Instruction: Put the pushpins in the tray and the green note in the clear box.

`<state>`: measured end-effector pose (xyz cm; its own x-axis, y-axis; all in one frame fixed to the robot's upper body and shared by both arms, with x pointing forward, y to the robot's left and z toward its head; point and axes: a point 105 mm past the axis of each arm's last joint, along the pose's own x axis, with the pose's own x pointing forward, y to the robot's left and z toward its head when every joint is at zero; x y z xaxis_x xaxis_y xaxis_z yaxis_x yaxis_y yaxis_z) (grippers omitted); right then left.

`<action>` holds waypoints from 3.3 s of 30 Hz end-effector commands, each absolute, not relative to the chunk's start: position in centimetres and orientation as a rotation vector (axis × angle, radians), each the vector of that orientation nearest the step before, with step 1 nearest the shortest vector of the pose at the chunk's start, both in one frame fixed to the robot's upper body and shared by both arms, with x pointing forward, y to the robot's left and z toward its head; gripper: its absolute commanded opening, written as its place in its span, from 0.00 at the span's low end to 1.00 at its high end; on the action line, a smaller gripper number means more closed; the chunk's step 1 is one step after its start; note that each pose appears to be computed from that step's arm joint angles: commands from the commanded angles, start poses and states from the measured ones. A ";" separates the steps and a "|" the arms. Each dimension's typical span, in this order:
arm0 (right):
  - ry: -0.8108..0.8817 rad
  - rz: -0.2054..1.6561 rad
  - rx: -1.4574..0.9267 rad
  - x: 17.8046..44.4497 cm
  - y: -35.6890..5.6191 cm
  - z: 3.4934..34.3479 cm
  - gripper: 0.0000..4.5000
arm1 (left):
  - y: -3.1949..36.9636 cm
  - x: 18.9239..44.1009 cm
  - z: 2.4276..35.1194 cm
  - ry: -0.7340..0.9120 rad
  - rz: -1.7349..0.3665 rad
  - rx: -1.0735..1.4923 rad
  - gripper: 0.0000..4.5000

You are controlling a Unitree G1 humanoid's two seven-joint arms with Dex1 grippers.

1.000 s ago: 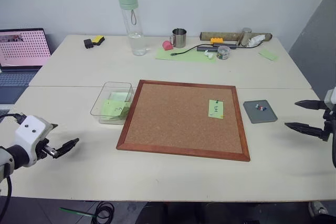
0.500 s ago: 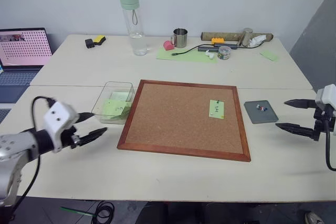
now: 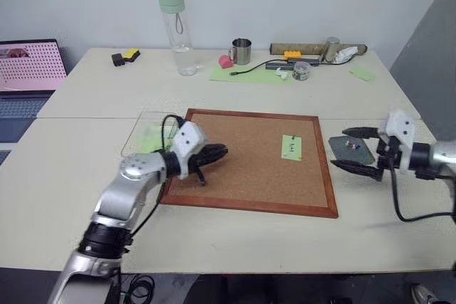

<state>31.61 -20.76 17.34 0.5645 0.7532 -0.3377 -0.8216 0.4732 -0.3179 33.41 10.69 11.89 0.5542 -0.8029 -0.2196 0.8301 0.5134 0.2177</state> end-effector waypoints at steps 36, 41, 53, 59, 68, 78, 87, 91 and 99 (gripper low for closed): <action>0.202 0.832 -0.397 41.7 -16.3 12.1 0.13 | 8.9 35.2 6.1 0.177 -0.889 0.290 0.00; 0.170 0.866 -0.397 41.3 -15.8 13.0 0.01 | 9.4 35.4 5.8 0.191 -0.864 0.298 0.00; 0.080 0.882 -0.335 40.3 -15.4 16.1 0.01 | 9.1 35.5 4.9 0.216 -0.851 0.299 0.00; 0.084 0.857 -0.305 39.7 -16.5 17.0 0.01 | 8.7 35.4 4.9 0.216 -0.857 0.292 0.00; 0.124 0.796 -0.312 38.7 -19.3 17.7 0.01 | 8.3 35.3 4.8 0.212 -0.868 0.290 0.00; 0.369 0.567 -0.513 36.5 -27.9 14.5 0.01 | 8.1 35.2 5.2 0.190 -0.882 0.305 0.00; 0.417 0.505 -0.500 36.3 -29.3 12.6 0.25 | 7.6 35.5 6.1 0.164 -0.897 0.306 0.00; 0.405 0.507 -0.486 36.3 -29.3 13.0 0.44 | 7.9 35.6 6.0 0.166 -0.888 0.305 0.00; 0.294 0.822 -0.484 34.2 -22.8 14.2 0.70 | 8.1 35.3 5.7 0.178 -0.882 0.304 0.00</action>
